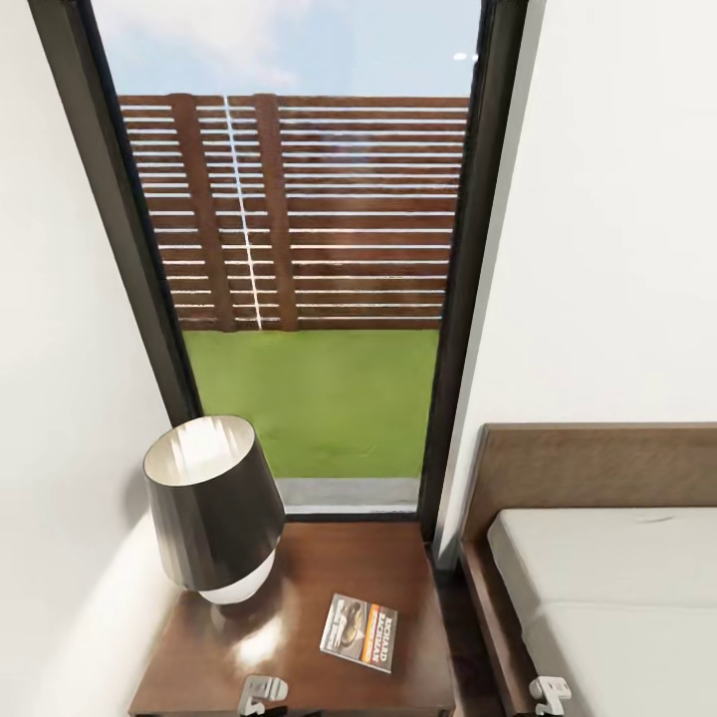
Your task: In the bedroom, move the book from the bed onto either nightstand, and place the two sandals side by side next to the bed.
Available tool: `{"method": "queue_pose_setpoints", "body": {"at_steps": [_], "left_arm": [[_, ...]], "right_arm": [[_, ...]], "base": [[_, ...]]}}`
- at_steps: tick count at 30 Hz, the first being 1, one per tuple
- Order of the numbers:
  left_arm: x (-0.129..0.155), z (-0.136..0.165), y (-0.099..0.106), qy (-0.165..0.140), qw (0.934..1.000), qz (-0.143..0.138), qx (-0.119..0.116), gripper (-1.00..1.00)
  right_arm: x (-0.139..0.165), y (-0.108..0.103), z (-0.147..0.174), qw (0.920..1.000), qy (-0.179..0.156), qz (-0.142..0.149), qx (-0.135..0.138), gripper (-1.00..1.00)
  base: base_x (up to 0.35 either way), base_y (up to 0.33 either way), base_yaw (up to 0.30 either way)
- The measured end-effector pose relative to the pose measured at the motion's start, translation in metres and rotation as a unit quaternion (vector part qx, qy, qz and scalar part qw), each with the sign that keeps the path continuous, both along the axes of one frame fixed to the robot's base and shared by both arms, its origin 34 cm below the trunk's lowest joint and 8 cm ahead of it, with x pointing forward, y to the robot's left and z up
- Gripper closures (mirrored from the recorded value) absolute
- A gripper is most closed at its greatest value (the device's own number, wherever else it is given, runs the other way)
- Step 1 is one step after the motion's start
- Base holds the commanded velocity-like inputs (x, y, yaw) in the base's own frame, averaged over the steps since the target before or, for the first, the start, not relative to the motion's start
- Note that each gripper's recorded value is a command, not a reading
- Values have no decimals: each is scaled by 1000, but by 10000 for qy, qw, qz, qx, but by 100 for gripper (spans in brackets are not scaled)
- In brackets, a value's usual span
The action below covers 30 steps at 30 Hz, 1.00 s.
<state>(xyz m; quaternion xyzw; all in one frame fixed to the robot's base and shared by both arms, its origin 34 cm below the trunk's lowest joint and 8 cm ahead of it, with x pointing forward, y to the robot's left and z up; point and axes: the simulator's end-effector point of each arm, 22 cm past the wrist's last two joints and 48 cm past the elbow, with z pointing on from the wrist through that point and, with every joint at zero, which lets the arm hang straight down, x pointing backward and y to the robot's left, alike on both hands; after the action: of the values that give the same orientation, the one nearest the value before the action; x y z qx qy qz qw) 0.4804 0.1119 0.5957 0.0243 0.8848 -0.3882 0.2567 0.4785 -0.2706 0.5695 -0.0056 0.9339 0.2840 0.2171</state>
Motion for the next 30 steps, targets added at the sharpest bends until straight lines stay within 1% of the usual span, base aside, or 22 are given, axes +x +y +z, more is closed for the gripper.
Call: {"method": "queue_pose_setpoints", "body": {"at_steps": [7,8,11,14,15,16,17,19,20,21,23,24,25,26,29,30], "left_arm": [[1,11,1,0,10000,19,10,-100],[2,10,3,13,10000,58,76,-100],[5,4,16,75,9989,242,402,-100],[9,-8,38,179,9938,542,957,-100],[10,-8,41,195,9927,585,1040,-100],[9,-13,48,245,9897,688,1235,-100],[8,-14,50,270,9886,719,1297,-100],[-1,-21,60,428,9844,804,1507,-100],[-5,-23,63,480,9832,821,1557,-100],[-23,-36,79,660,9766,927,1826,-100],[-32,-41,89,712,9720,1023,1993,-100],[-44,-50,108,836,9618,1165,2330,-100],[-49,-52,117,885,9561,1244,2500,-100],[-53,-55,131,947,9466,1363,2765,-100],[-59,-56,153,1029,9297,1549,3178,-100],[-61,-55,161,1060,9227,1623,3332,-100]], "right_arm": [[0,2,11,10000,2,3,3,-100],[0,2,12,10000,3,1,0,-100],[0,3,16,10000,11,1,-9,-100],[-1,4,20,10000,20,7,-14,-100],[-1,4,22,10000,25,7,-13,-100],[-5,4,21,10000,67,1,-13,-100],[-7,4,22,10000,96,-7,-12,-100],[-21,3,18,9996,274,-43,-12,-100],[-24,2,18,9995,323,-60,-9,-100],[-42,1,12,9985,540,-92,-15,-100],[-45,1,14,9983,576,-127,-4,-100],[-46,1,15,9981,596,-130,-4,-100],[-47,1,16,9981,601,-134,-4,-100],[-47,0,18,9981,600,-141,-1,-100],[-47,0,22,9981,601,-147,2,-100],[-47,0,23,9981,602,-148,2,-100]], "base": [[0,0,0],[0,0,0],[0,0,0],[0,0,0],[0,0,0],[0,0,0],[0,0,0],[0,0,0],[0,0,0],[0,0,0],[0,0,0],[0,0,0],[0,0,0],[0,0,0],[0,0,0],[0,0,0]]}}
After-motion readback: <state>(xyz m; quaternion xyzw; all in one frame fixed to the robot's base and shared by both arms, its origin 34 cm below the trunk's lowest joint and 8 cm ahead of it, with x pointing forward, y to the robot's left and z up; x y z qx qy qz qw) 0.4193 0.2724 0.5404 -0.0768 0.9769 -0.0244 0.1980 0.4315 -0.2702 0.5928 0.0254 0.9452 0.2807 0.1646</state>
